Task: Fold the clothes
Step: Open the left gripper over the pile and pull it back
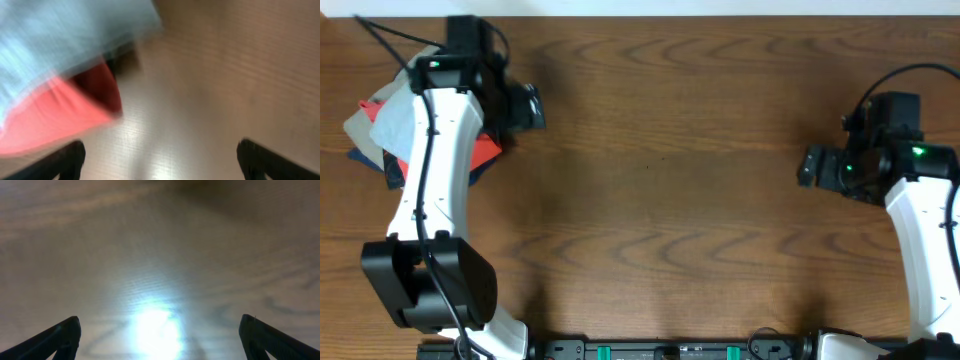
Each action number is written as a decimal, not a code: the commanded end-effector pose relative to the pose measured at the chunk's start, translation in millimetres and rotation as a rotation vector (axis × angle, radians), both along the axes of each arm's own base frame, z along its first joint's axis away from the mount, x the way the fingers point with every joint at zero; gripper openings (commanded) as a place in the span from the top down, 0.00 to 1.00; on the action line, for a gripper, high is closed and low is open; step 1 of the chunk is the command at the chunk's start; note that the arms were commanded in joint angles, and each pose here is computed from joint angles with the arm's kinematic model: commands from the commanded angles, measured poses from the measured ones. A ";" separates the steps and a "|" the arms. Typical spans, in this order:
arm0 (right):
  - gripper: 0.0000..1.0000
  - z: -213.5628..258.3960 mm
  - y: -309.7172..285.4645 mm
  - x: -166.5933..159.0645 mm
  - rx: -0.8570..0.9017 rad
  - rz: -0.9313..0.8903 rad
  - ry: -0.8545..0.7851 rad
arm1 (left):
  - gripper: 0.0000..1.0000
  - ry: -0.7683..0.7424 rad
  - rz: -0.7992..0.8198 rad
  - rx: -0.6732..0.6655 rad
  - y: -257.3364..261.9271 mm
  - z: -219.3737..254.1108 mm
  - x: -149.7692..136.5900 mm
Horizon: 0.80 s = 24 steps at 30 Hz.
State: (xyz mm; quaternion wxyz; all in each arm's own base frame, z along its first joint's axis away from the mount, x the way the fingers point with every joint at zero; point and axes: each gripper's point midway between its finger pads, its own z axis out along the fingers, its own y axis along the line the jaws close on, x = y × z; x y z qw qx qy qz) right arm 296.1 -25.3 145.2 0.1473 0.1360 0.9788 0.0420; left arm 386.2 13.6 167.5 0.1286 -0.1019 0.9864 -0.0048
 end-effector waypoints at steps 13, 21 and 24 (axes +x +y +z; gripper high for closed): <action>0.01 69.2 -16.6 -38.7 -0.064 0.019 -0.243 | 0.02 -0.380 -0.001 0.044 0.0 112.9 -122.4; 0.01 70.8 -1.7 -76.0 -0.084 0.038 -0.433 | 0.02 -0.711 -0.007 0.060 -2.1 122.0 -206.0; 0.01 67.0 0.4 -84.7 -0.097 0.039 -0.484 | 0.02 -0.804 -0.005 0.063 -2.8 120.0 -231.3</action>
